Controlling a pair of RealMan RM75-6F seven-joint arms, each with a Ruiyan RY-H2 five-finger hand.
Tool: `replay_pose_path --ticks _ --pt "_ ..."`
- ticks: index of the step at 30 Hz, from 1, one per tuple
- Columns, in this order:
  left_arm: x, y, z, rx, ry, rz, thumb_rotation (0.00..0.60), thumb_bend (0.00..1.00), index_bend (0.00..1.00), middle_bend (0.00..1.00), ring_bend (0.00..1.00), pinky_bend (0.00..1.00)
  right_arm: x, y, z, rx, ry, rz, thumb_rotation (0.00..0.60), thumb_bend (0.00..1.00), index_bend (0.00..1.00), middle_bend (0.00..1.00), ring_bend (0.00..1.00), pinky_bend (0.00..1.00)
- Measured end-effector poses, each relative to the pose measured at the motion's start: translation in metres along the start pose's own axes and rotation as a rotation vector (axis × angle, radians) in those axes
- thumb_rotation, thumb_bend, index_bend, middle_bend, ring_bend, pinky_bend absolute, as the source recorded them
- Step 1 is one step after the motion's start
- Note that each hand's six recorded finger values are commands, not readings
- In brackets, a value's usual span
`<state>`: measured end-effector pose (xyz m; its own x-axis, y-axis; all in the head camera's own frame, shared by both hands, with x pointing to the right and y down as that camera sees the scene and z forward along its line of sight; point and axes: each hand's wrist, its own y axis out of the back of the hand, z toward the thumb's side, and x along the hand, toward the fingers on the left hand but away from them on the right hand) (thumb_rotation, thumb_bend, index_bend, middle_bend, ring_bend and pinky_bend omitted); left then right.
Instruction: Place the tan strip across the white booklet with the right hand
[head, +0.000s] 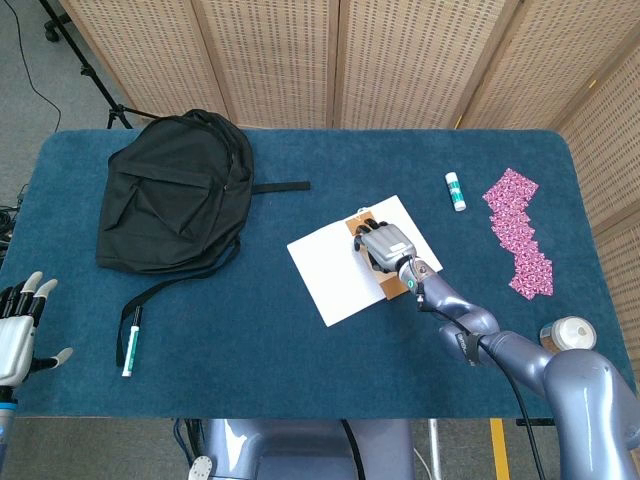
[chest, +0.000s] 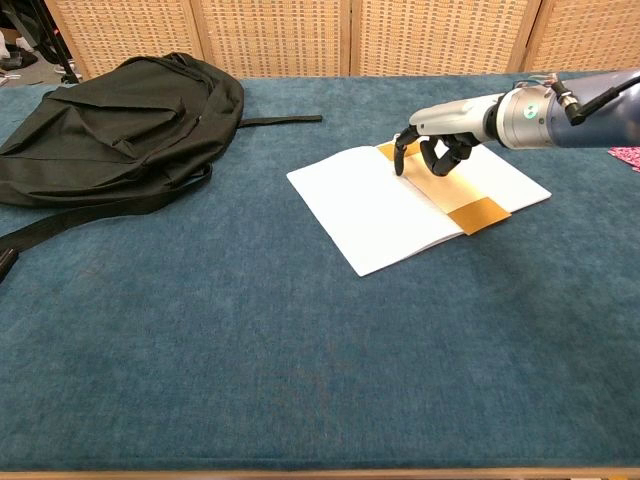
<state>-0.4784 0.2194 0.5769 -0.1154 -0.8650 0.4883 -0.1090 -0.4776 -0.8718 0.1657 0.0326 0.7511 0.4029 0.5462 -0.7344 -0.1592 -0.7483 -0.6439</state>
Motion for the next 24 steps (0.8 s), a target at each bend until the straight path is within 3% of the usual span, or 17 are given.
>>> replay_pose_path --ticks 12,24 --pt "0.000 0.001 -0.001 -0.002 0.000 0.002 0.600 0.00 0.00 0.00 0.00 0.00 -0.003 0.007 0.003 -0.011 0.001 -0.030 0.600 1.00 0.29 0.26 0.04 0.17" --pt "-0.001 0.002 0.000 -0.009 -0.003 0.005 0.600 0.00 0.00 0.00 0.00 0.00 0.012 0.063 0.023 -0.103 0.070 -0.171 0.600 1.00 0.29 0.26 0.04 0.17"
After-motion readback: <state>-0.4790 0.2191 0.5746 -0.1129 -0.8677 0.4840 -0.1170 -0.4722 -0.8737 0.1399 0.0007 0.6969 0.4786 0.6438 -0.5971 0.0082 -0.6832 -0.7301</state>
